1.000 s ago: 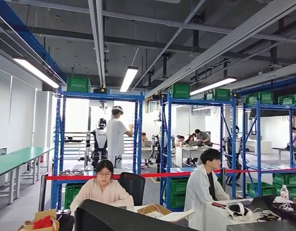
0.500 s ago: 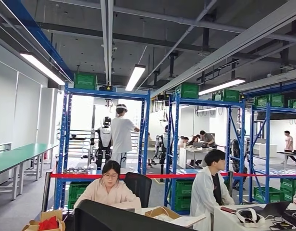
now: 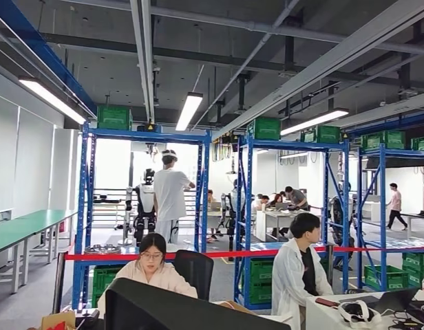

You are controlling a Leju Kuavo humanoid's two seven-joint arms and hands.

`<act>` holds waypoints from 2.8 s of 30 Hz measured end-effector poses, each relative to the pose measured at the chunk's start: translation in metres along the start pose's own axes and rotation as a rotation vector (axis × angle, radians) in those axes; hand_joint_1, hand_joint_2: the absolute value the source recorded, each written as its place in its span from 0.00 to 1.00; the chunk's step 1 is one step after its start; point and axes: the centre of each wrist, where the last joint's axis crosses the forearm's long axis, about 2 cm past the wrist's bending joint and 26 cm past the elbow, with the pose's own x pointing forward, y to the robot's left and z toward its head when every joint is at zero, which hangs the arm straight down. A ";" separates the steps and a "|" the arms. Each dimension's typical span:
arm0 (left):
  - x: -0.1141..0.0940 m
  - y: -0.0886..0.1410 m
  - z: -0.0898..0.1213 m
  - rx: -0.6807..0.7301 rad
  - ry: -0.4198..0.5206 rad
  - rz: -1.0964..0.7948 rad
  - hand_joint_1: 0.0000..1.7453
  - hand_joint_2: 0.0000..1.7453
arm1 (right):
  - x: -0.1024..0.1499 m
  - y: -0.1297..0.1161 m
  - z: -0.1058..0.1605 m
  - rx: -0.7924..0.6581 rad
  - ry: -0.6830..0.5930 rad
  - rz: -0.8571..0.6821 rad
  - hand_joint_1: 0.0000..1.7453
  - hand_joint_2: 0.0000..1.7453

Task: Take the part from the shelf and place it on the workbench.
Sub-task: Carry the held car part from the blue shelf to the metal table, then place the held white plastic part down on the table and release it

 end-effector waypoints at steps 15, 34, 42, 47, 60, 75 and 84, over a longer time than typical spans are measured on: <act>-0.002 0.003 0.001 0.020 0.018 0.003 0.00 1.00 | -0.002 0.000 0.003 -0.002 0.008 -0.001 1.00 1.00; 0.003 -0.001 -0.001 0.008 0.179 -0.037 0.00 1.00 | 0.039 -0.023 -0.083 0.032 0.236 0.680 1.00 1.00; 0.002 -0.005 -0.001 -0.019 0.223 -0.062 0.00 1.00 | 0.019 -0.044 -0.096 0.030 0.480 1.015 1.00 1.00; 0.001 -0.007 -0.001 -0.028 0.225 -0.066 0.00 1.00 | 0.005 -0.049 -0.094 0.035 0.646 1.154 1.00 1.00; -0.004 -0.015 0.001 -0.050 0.198 -0.065 0.00 1.00 | -0.043 -0.078 -0.032 -0.022 1.180 1.312 1.00 1.00; 0.000 -0.017 -0.001 -0.053 0.161 -0.084 0.00 1.00 | -0.075 -0.077 0.028 -0.071 1.341 1.115 1.00 1.00; 0.001 -0.018 -0.002 -0.057 0.122 -0.105 0.00 1.00 | -0.081 -0.055 0.010 -0.040 1.234 1.071 1.00 1.00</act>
